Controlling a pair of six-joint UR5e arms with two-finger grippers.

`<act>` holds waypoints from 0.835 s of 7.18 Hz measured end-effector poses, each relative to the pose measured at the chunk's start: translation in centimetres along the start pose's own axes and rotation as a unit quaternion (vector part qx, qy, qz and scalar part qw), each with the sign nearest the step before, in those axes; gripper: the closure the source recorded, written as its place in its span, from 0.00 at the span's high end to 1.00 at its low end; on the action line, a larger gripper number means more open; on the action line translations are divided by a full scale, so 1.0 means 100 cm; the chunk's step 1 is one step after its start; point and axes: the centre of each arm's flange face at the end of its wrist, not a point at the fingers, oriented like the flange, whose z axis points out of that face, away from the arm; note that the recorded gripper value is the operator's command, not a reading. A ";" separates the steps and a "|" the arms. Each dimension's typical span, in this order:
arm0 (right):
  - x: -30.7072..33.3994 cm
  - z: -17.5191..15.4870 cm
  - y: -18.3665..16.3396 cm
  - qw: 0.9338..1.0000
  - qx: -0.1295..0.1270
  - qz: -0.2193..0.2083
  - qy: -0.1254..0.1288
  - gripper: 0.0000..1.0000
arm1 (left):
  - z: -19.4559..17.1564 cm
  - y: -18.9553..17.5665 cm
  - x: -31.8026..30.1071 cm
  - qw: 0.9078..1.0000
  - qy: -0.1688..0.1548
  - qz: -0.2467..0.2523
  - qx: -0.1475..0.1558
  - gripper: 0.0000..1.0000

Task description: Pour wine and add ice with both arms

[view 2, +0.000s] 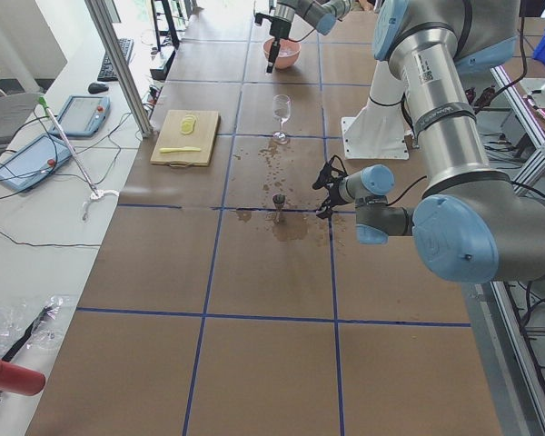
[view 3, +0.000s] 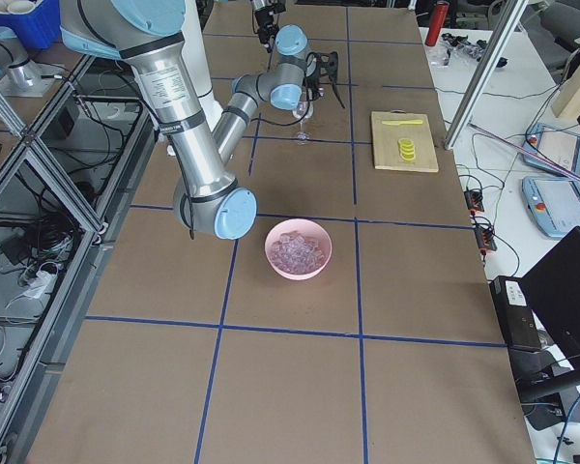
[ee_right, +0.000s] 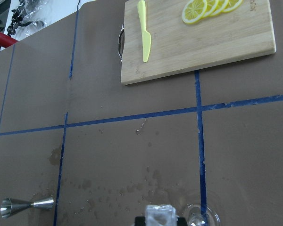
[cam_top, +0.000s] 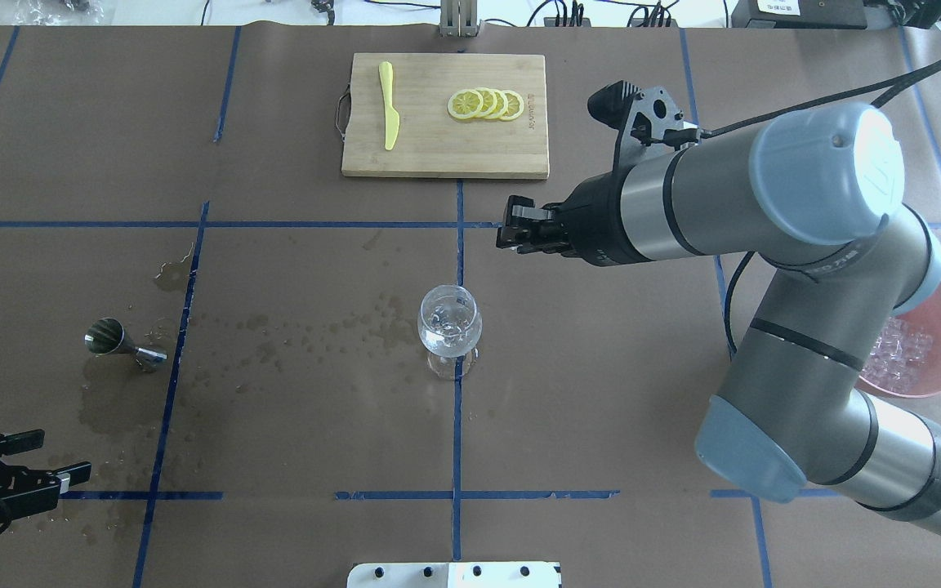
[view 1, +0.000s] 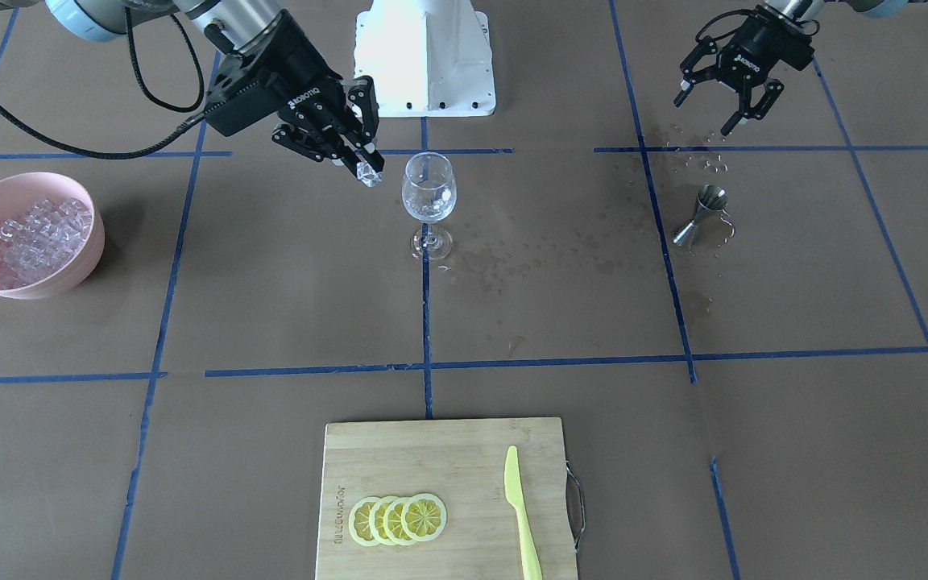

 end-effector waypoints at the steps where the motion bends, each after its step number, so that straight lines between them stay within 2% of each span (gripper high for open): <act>1: -0.008 0.011 0.010 1.000 -0.002 -0.004 -0.001 0.00 | -0.016 -0.014 -0.004 0.999 0.023 -0.015 -0.028 1.00; 2: -0.016 0.020 0.022 1.000 -0.007 -0.007 -0.003 0.00 | -0.029 -0.025 -0.009 0.998 0.042 -0.026 -0.048 1.00; 5: -0.025 0.039 0.047 1.000 -0.022 -0.009 -0.002 0.00 | -0.040 -0.032 -0.009 0.994 0.071 -0.033 -0.078 1.00; 6: -0.025 0.041 0.048 1.000 -0.023 -0.009 -0.001 0.36 | -0.044 -0.034 -0.010 0.993 0.079 -0.035 -0.086 1.00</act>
